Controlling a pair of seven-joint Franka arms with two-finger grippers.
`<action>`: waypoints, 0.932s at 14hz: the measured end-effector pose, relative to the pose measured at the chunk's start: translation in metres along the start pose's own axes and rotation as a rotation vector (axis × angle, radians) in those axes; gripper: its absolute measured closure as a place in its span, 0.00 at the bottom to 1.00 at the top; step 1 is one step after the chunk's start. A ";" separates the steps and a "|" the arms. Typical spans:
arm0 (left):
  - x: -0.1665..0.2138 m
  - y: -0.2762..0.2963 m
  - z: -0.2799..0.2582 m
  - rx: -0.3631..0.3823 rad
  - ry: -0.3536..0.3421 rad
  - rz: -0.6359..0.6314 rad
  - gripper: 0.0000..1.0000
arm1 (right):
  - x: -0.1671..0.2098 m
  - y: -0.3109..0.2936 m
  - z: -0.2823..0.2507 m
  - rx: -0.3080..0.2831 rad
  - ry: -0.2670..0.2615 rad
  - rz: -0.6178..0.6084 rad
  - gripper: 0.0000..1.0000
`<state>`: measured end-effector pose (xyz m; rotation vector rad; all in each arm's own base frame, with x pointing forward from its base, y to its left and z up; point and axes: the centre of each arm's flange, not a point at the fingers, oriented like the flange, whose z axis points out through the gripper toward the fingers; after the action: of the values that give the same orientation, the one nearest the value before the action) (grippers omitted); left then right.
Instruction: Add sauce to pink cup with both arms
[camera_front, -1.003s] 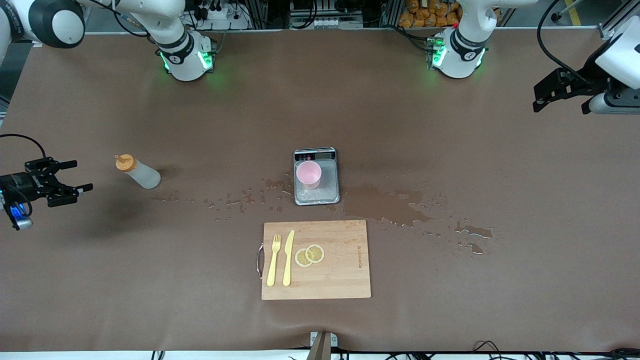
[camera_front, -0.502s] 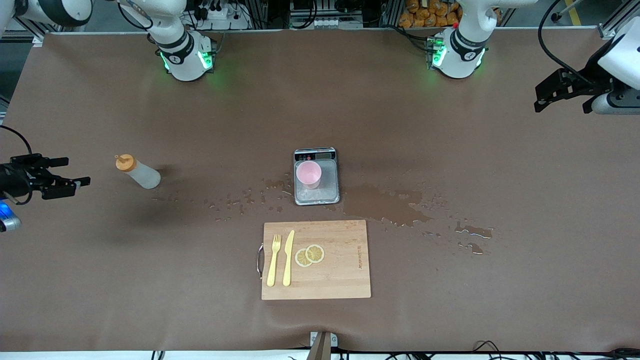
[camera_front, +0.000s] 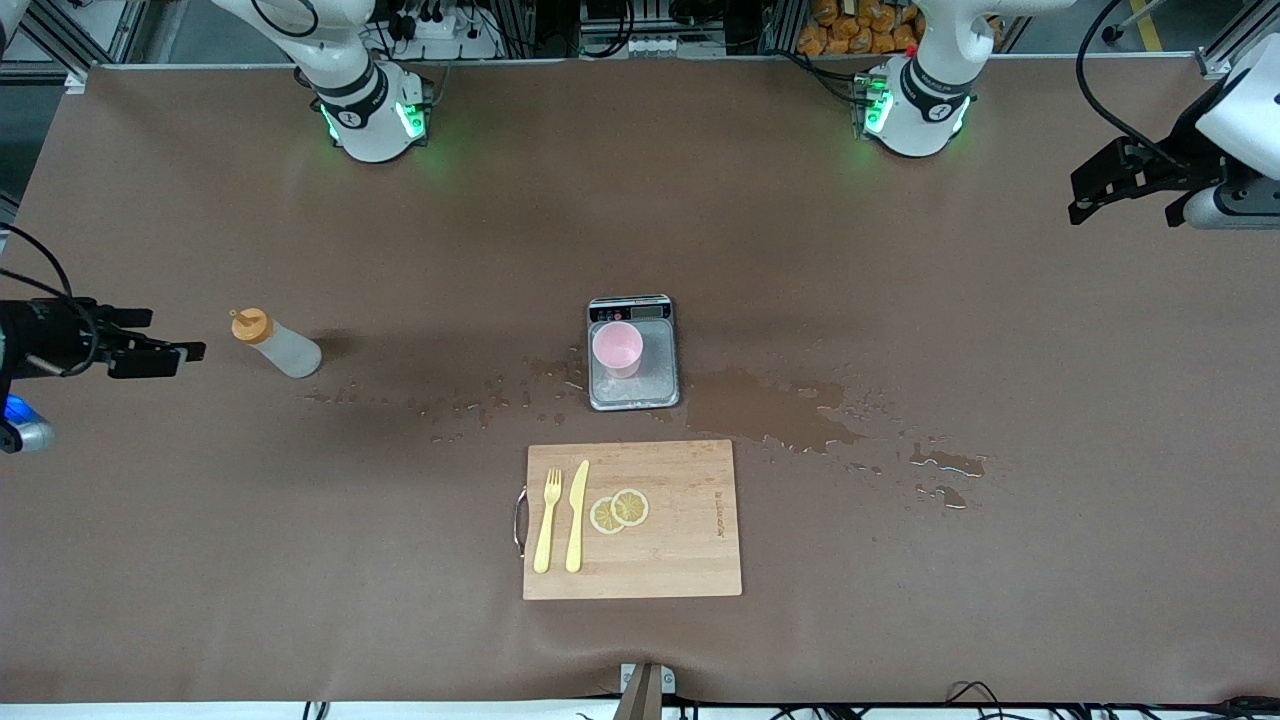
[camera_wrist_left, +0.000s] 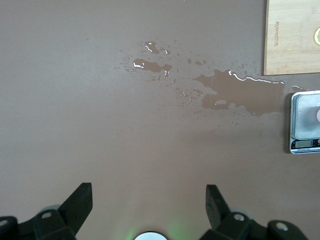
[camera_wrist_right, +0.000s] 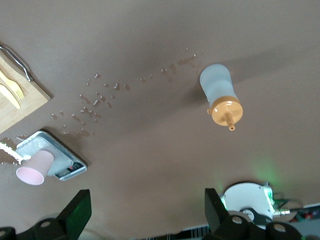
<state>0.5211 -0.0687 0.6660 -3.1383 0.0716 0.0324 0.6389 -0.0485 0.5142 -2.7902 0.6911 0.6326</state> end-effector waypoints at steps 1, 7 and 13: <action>0.000 0.000 0.000 0.000 0.000 0.000 0.00 | -0.013 -0.014 0.003 -0.023 0.033 -0.019 0.00; 0.000 0.000 0.000 0.000 0.000 0.001 0.00 | -0.086 -0.046 -0.003 -0.091 0.148 -0.096 0.00; 0.000 0.000 0.000 0.000 0.000 0.001 0.00 | -0.166 -0.036 -0.066 -0.075 0.318 -0.132 0.00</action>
<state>0.5210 -0.0690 0.6660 -3.1383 0.0738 0.0323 0.5477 0.0301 0.6509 -3.0092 0.5386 0.1943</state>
